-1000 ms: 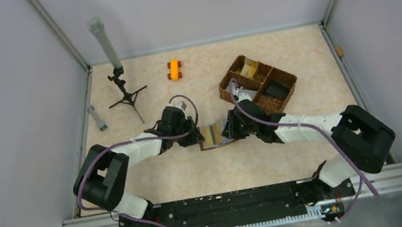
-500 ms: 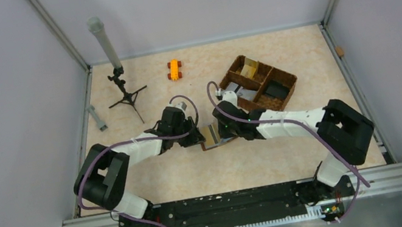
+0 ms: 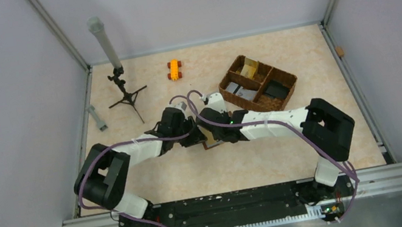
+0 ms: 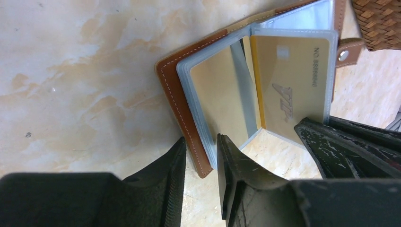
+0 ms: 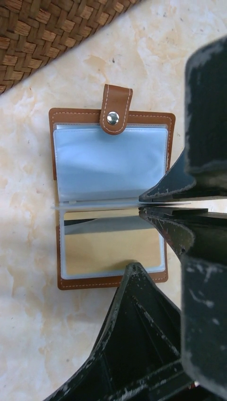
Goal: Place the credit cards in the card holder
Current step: Turn over the card slot in the card holder, then pick up the credit card from the storage box.
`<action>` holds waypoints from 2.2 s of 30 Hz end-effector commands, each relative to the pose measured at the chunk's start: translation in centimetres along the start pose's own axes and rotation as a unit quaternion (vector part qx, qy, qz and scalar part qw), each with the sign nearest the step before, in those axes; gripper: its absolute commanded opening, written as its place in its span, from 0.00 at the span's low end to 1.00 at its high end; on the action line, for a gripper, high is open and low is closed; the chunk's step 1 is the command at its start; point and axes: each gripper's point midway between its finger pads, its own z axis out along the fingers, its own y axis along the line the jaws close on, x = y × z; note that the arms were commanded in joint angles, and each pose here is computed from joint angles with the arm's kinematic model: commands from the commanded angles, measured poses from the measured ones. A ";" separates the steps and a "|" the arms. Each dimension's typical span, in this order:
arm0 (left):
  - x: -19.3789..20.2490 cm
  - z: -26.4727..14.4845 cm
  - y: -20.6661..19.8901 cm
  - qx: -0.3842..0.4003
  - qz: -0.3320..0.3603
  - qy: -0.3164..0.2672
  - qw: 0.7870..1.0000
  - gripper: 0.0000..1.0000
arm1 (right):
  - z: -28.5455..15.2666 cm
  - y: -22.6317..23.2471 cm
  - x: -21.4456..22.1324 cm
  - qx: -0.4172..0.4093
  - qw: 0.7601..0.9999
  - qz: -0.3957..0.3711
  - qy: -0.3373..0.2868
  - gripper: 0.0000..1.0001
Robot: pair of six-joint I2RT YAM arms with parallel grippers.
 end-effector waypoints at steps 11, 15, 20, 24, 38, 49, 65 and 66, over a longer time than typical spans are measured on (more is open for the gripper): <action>0.1 -1.5 1.2 -0.007 -0.012 -0.038 0.999 0.42 | -2.2 3.4 -1.1 -0.108 0.994 0.025 -0.024 0.36; -0.3 -2.5 2.4 -0.025 -0.018 -0.056 0.998 0.47 | -2.1 4.1 -0.8 -0.128 0.991 0.028 -0.023 0.39; -0.9 -4.0 4.7 -0.050 -0.041 -0.078 0.995 0.50 | -1.5 6.1 0.5 -0.176 0.984 0.023 -0.006 0.39; -1.8 -5.5 5.1 -0.057 -0.042 -0.103 0.992 0.56 | -1.4 7.5 0.7 -0.211 0.977 0.021 -0.007 0.41; -7.5 -13.9 2.0 -0.072 0.016 -0.182 0.980 0.99 | -6.3 -2.2 -9.3 -0.106 0.986 -0.099 -0.083 0.75; -12.8 -21.3 1.5 -0.119 0.106 -0.232 0.960 0.99 | -2.6 -18.8 -17.7 0.143 0.976 -0.140 -0.087 0.80; -14.1 -21.8 5.1 -0.203 0.116 -0.237 0.943 0.99 | 6.5 -26.3 -21.9 0.214 0.958 -0.181 -0.061 0.75; -14.1 -21.7 5.2 -0.203 0.114 -0.235 0.944 0.99 | 6.9 -26.2 -22.0 0.210 0.958 -0.185 -0.060 0.75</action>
